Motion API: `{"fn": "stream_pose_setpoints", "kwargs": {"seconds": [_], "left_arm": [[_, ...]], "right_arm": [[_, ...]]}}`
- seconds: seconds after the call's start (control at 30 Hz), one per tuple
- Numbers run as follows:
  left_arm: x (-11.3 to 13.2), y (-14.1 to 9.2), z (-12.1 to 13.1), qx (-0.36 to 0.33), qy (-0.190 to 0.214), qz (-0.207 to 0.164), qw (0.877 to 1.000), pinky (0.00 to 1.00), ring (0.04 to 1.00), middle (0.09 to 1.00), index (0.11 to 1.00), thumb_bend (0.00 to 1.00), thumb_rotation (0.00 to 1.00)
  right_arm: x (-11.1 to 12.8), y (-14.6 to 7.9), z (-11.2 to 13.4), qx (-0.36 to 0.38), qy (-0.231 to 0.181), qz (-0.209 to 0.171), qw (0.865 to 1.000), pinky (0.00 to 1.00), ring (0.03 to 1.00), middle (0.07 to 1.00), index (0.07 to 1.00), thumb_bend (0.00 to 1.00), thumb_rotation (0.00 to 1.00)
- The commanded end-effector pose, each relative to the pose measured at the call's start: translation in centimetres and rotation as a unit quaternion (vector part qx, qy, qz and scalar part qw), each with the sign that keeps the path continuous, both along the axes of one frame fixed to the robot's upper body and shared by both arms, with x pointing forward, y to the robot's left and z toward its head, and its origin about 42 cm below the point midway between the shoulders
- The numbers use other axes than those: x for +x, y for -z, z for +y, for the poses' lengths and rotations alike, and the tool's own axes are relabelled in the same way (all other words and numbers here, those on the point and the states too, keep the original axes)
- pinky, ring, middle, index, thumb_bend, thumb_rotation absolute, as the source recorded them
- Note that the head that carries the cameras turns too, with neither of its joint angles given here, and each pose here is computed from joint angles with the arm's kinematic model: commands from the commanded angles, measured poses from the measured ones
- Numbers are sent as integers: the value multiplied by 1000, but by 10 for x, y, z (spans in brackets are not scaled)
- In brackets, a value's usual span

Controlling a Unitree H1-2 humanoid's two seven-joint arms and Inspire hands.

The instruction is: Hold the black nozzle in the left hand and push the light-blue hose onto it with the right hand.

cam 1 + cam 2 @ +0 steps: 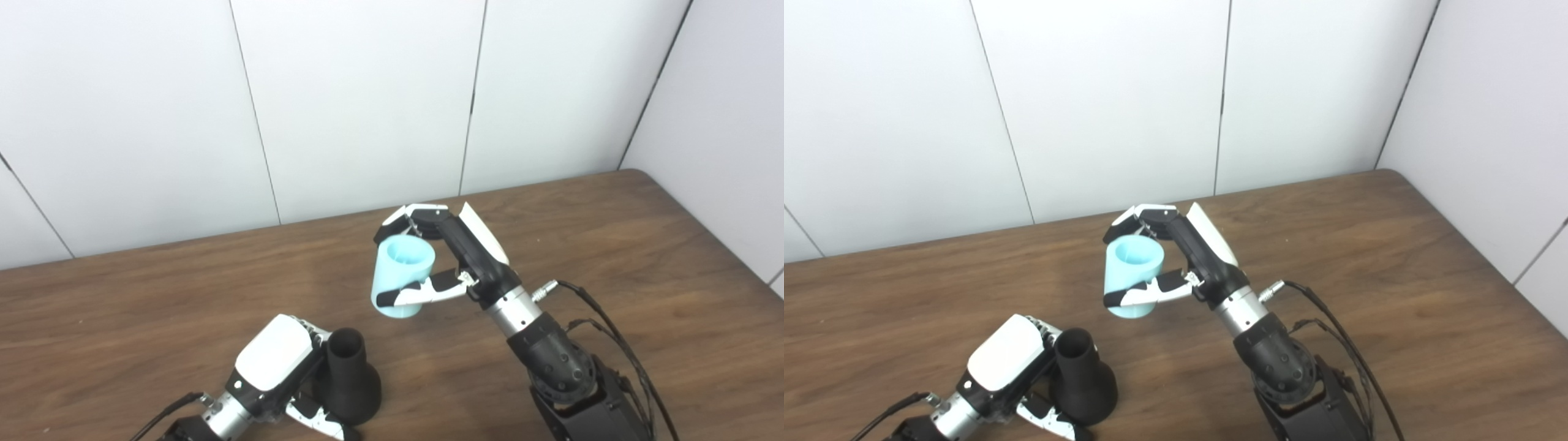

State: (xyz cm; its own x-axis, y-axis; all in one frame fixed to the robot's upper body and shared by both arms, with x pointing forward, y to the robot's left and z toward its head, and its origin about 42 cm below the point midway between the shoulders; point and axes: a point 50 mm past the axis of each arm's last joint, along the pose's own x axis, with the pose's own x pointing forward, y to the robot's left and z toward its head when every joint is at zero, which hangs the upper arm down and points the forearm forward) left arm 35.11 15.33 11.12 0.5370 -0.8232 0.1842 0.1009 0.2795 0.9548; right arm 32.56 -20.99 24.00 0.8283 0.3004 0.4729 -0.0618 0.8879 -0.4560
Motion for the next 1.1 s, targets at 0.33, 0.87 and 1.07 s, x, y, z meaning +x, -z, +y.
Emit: {"fn": "stream_pose_setpoints", "kwargs": {"seconds": [0.33,0.87,1.07], "left_arm": [[-86,104,4,63,0,169,984,104,163,239,484,517,37],[-86,108,-3,194,47,266,943,165,212,287,481,516,40],[-87,107,-4,195,51,279,939,185,230,307,484,515,40]], "right_arm": [[-9,-65,19,33,-45,-114,992,334,410,518,510,512,0],[-14,-59,29,43,-59,-122,990,317,403,511,519,511,0],[-14,-55,30,40,-64,-111,991,312,398,514,517,511,0]]}}
